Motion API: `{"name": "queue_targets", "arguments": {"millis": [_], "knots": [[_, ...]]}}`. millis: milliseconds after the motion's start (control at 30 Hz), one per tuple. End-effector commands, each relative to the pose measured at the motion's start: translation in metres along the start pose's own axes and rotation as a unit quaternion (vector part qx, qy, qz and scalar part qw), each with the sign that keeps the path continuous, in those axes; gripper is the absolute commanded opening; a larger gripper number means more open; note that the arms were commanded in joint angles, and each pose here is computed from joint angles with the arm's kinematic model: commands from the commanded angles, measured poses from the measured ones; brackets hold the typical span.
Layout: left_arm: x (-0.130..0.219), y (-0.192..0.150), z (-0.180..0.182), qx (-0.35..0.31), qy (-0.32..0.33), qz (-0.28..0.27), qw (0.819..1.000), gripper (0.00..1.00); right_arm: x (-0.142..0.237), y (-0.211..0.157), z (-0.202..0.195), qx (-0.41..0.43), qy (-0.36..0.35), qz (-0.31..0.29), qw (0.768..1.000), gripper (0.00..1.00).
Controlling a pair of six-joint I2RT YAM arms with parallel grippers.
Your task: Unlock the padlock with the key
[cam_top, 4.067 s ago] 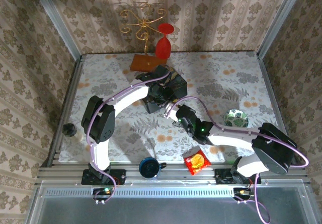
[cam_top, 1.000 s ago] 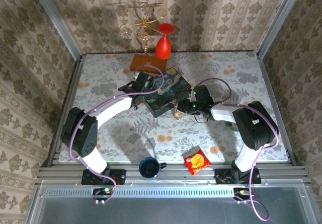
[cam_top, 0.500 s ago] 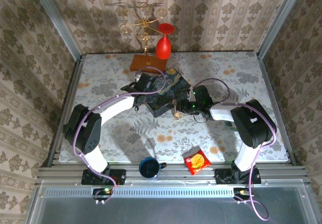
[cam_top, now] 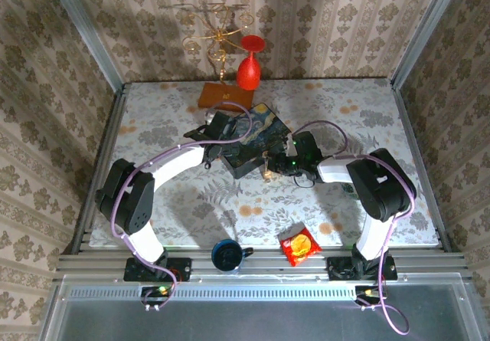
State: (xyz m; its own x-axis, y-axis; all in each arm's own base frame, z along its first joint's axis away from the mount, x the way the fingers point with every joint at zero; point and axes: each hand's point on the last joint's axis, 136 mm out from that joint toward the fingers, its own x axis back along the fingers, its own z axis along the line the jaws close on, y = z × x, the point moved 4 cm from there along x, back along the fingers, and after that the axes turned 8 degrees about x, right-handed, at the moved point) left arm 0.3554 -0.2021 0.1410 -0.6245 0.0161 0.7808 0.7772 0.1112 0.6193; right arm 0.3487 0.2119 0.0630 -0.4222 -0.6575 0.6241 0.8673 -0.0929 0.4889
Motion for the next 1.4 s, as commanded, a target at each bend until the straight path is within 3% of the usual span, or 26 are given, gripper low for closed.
{"name": "queue_targets", "arguments": {"millis": [0, 667, 1367], "knots": [[0.003, 0.007, 0.004, 0.004, 0.015, 0.000, 1.000, 1.00, -0.004, 0.011, 0.004, 0.010, 0.014, -0.011, 1.000, 0.24], [0.003, 0.005, 0.008, 0.006, 0.023, 0.003, 1.000, 1.00, -0.006, 0.008, -0.001, -0.013, 0.013, -0.024, 1.000, 0.00], [0.002, -0.002, 0.023, -0.026, 0.076, 0.012, 0.997, 1.00, 0.005, 0.016, 0.003, -0.080, 0.016, -0.060, 0.995, 0.00]]}}
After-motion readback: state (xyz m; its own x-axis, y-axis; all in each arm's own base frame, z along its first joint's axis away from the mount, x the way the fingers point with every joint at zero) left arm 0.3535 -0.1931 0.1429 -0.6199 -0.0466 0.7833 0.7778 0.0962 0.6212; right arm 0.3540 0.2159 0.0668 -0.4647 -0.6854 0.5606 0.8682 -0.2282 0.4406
